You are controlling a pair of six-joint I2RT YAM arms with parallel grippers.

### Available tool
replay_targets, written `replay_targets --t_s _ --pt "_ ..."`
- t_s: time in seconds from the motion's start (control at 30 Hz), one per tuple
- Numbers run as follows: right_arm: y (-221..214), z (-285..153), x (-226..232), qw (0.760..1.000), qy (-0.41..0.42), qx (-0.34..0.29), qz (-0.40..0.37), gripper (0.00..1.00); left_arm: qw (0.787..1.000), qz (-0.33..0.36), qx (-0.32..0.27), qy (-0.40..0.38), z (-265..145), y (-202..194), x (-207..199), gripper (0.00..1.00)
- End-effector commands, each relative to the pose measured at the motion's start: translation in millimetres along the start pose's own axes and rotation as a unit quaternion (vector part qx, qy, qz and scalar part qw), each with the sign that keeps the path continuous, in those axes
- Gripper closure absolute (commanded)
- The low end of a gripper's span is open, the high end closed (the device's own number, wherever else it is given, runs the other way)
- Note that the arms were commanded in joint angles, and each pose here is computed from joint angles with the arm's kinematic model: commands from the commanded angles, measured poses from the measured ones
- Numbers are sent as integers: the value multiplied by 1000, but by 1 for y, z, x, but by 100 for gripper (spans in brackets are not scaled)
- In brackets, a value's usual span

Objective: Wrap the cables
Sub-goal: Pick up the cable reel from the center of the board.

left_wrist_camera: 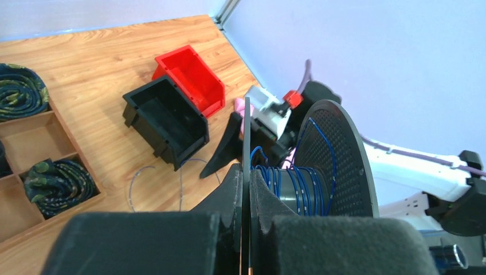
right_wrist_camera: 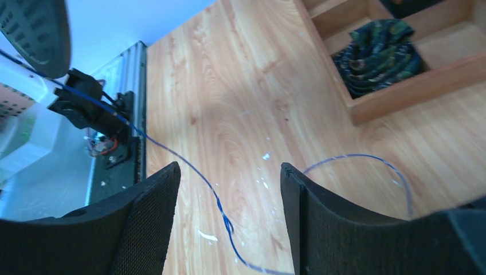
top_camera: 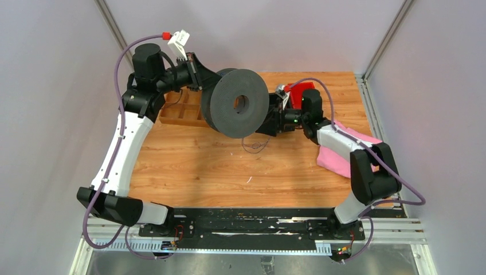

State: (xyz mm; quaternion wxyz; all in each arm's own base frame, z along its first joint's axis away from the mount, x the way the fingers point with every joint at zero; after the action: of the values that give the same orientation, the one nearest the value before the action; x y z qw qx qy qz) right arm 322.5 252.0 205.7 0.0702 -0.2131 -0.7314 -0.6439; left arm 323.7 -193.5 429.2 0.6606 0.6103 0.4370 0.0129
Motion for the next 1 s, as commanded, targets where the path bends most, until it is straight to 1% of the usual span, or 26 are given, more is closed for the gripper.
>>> replay_targets --t_s 0.0,0.2,0.4,0.57,0.7,0.83,0.97 --pt "13 22 22 996 70 -45 -7 35 998 -3 -48 -36 -11 24 -26 100" --pt "-12 46 28 992 114 -33 40 35 997 -31 -57 -43 -11 27 -24 99" --pt "-33 57 37 989 136 -11 52 35 996 -37 -70 -33 -15 33 -17 100" --pt "-39 55 31 991 118 -5 61 36 996 -37 -78 -25 -18 39 -13 100" --pt "-26 44 17 996 78 -15 47 36 996 -33 -79 -16 -19 37 -9 100" --pt "-10 27 3 999 40 -11 7 36 996 -31 -79 -10 -20 35 -7 100" --pt "-10 17 8 999 41 11 -24 35 996 -32 -83 -9 -20 37 -8 100"
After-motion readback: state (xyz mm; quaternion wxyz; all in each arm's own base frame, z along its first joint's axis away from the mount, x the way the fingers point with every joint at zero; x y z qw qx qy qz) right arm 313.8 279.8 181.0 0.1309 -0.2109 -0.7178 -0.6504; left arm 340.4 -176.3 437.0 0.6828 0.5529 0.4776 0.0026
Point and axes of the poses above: each gripper's point midway between its finger pads, its own z axis out along the fingers, its own x axis along the line the jaws close on, y = z × x, the point moved 2 cm from there along -z, back along the fingers, and after that the axes turned 1 degree about -z, right-handed, at the moved point
